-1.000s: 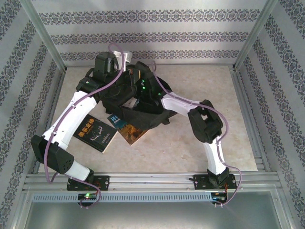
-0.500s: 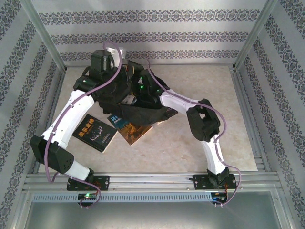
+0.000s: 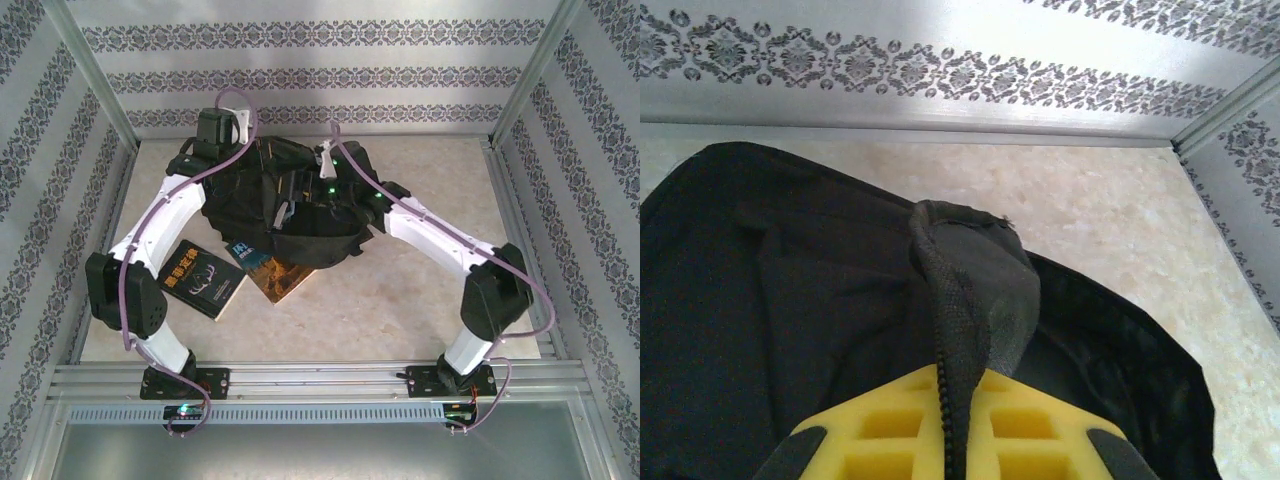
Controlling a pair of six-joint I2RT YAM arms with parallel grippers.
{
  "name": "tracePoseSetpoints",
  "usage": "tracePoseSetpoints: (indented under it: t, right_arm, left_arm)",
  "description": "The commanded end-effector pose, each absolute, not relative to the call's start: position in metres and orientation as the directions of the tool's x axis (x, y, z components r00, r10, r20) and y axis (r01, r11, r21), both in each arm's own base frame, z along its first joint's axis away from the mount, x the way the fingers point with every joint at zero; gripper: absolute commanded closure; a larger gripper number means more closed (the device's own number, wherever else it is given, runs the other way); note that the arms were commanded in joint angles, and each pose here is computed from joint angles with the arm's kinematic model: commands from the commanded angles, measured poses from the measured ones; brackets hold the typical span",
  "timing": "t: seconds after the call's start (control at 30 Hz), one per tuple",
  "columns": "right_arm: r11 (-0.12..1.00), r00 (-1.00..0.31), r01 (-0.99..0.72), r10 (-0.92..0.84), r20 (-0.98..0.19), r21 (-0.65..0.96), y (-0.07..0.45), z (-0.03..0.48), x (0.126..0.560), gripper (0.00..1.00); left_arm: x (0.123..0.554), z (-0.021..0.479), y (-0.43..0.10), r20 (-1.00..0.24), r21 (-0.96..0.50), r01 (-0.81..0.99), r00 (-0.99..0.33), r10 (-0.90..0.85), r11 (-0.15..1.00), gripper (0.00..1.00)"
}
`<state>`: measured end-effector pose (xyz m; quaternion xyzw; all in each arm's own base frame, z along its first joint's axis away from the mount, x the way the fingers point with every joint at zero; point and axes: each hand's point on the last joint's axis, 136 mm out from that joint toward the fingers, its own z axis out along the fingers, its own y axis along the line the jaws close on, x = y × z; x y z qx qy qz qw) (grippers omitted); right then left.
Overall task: Pack the student bag
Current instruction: Place the book in the student bag, then close the student bag at the top-center of the table.
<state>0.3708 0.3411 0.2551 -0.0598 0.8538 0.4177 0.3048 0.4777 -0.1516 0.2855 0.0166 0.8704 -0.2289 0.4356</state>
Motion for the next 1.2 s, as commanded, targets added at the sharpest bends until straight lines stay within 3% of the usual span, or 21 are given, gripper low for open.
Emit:
tracePoseSetpoints:
  t: [0.0,0.07,0.13,0.3,0.33,0.4,0.53,0.67,0.7,0.73,0.9,1.07,1.17]
  right_arm:
    - [0.726,-0.796,-0.356,0.095,-0.598,0.588,0.319,0.234,0.362,0.2]
    - [0.732,-0.798,-0.355,0.088,-0.597,0.582,0.317,0.232,0.359,0.2]
    - [0.744,-0.794,-0.364,0.067,-0.604,0.561,0.315,0.231,0.355,0.2]
    - [0.796,-0.762,-0.366,0.04,-0.646,0.481,0.299,0.23,0.348,0.21]
    - [0.804,-0.751,-0.366,0.042,-0.659,0.469,0.294,0.231,0.347,0.21]
    - [0.837,-0.728,-0.332,0.067,-0.682,0.436,0.277,0.231,0.345,0.21]
    - [0.861,-0.682,-0.26,0.156,-0.715,0.436,0.247,0.238,0.338,0.24]
    - [0.843,-0.595,-0.335,0.156,-0.788,0.42,0.241,0.268,0.32,0.24]
    - [0.843,-0.564,-0.359,0.146,-0.813,0.4,0.242,0.276,0.314,0.24]
    - [0.837,-0.539,-0.384,0.139,-0.831,0.389,0.244,0.283,0.31,0.24]
    - [0.723,-0.606,-0.551,-0.004,-0.796,0.416,0.304,0.274,0.296,0.24]
    - [0.612,-0.679,-0.654,-0.214,-0.702,0.446,0.387,0.228,0.28,0.26]
    - [0.579,-0.691,-0.683,-0.314,-0.651,0.445,0.43,0.196,0.272,0.28]
  left_arm:
    - [0.495,0.29,-0.141,-0.778,-0.397,0.202,-0.592,-0.211,0.895,1.0]
    - [0.494,0.286,-0.146,-0.749,-0.427,0.205,-0.626,-0.217,0.881,0.99]
    - [0.488,0.288,-0.15,-0.73,-0.46,0.204,-0.641,-0.237,0.864,0.77]
    - [0.456,0.314,-0.145,-0.731,-0.506,0.2,-0.615,-0.294,0.839,0.32]
    - [0.446,0.321,-0.143,-0.731,-0.511,0.199,-0.612,-0.301,0.836,0.28]
    - [0.427,0.329,-0.139,-0.723,-0.532,0.188,-0.609,-0.327,0.826,0.23]
    - [0.391,0.334,-0.137,-0.692,-0.581,0.178,-0.622,-0.367,0.794,0.24]
    - [0.359,0.326,-0.117,-0.679,-0.582,0.092,-0.603,-0.42,0.808,0.2]
    - [0.35,0.322,-0.104,-0.679,-0.582,0.035,-0.572,-0.461,0.813,0.16]
    - [0.34,0.318,-0.091,-0.679,-0.576,-0.023,-0.542,-0.494,0.817,0.02]
    - [0.293,0.269,-0.034,-0.62,-0.484,-0.371,-0.494,-0.61,0.793,0.0]
    - [0.241,0.195,0.023,-0.548,-0.203,-0.705,-0.493,-0.675,0.68,0.0]
    - [0.222,0.152,0.033,-0.456,-0.236,-0.78,-0.438,-0.775,0.58,0.0]
